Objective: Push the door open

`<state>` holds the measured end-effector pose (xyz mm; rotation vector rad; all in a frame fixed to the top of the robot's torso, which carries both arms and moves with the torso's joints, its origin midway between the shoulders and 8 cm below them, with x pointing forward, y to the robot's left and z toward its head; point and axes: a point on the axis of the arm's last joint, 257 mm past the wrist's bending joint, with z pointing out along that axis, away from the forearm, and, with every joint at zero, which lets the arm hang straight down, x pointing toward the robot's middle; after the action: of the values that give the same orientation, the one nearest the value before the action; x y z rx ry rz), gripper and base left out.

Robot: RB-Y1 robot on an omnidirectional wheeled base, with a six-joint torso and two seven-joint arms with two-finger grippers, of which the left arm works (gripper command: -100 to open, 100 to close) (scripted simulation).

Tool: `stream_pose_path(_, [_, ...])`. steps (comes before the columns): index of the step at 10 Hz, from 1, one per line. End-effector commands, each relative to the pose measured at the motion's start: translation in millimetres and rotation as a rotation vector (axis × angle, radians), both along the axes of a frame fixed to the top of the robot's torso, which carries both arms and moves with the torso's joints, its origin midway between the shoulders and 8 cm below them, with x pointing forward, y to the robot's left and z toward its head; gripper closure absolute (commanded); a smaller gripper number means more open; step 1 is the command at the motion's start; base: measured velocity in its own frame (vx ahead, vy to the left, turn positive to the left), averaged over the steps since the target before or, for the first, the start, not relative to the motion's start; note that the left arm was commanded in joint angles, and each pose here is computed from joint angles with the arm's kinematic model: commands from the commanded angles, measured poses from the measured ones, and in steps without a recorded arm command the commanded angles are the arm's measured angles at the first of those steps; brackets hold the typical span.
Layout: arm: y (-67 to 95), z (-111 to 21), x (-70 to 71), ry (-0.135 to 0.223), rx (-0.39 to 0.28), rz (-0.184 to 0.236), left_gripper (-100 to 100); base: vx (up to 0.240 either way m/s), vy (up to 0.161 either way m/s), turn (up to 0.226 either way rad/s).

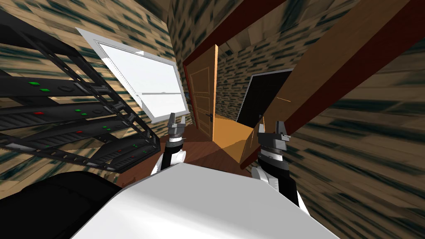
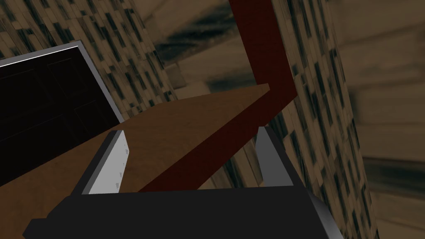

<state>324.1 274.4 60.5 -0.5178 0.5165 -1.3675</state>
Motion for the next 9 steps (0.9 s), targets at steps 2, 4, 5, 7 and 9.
stream_pose_path(2, [-6.6,-17.1,19.8,0.038,-0.010,-0.033,-100,0.043,0.061,-0.025])
stream_pose_path(4, [-11.1,-27.7,31.8,0.062,-0.015,-0.053,-100,0.071,0.091,-0.019])
stream_pose_path(5, [-13.8,-33.7,38.5,0.076,-0.019,-0.064,-100,0.071,0.066,-0.018])
stream_pose_path(7, [-20.3,-47.2,53.3,0.107,-0.025,-0.089,-100,0.071,0.077,-0.020])
stream_pose_path(9, [-28.3,-61.7,69.1,0.140,-0.031,-0.116,-100,0.087,0.079,-0.025])
